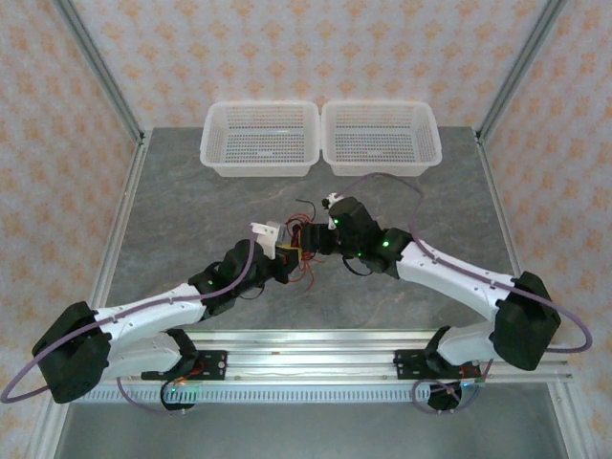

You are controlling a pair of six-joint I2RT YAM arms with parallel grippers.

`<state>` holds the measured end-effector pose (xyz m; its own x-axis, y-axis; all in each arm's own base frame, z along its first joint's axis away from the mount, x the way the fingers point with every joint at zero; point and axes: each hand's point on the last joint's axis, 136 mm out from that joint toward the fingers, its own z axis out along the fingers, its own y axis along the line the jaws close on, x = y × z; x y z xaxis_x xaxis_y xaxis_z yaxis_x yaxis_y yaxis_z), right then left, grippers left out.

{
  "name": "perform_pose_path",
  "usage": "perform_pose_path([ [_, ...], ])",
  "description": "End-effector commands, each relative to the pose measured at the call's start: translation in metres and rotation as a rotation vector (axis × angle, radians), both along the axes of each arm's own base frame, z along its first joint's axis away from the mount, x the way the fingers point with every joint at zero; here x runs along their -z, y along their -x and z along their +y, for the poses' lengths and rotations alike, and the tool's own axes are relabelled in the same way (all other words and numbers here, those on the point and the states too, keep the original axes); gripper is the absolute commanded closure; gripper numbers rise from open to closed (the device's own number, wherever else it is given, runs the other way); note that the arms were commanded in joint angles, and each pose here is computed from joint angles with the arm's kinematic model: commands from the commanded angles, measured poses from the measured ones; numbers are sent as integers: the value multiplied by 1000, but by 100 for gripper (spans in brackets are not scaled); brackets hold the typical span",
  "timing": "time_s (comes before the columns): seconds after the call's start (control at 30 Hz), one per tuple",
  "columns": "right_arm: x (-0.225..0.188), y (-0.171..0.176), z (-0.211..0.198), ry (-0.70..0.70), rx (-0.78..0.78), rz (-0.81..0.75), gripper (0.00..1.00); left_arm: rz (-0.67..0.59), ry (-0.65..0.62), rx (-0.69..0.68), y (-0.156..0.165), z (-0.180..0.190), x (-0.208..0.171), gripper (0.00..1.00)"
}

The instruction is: Untangle the cables

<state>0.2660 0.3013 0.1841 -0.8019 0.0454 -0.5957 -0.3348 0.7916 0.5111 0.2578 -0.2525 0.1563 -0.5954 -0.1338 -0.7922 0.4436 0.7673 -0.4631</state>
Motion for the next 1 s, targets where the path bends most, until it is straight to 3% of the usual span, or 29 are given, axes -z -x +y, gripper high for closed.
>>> perform_pose_path([
  [0.0,-24,-11,12,-62,19,-57,57,-19,31,0,-4,-7,-16,100],
  [0.13,-24,-13,17,-68,15,-54,65,-8,24,12,-3,-11,-14,100],
  [0.3,-21,-14,26,-78,-7,-41,55,-10,26,32,-1,-18,-16,100],
  [0.4,-16,-16,30,-69,-12,-35,55,-12,26,48,0,-23,-18,100],
  [0.47,-11,-18,30,-54,-10,-34,61,-17,28,58,1,-26,-21,100],
  [0.6,-1,-25,21,16,24,-59,95,-29,26,73,5,-27,-29,100],
  [0.63,0,-26,18,35,29,-69,99,-35,26,69,5,-25,-32,100],
  [0.77,-2,-26,7,85,19,-123,100,-57,6,27,8,-8,-44,100],
  [0.9,-12,-19,2,48,-46,-159,100,-60,-62,-56,7,15,-48,99],
  [0.97,-16,-14,1,11,-87,-158,100,-55,-101,-103,5,26,-47,85],
])
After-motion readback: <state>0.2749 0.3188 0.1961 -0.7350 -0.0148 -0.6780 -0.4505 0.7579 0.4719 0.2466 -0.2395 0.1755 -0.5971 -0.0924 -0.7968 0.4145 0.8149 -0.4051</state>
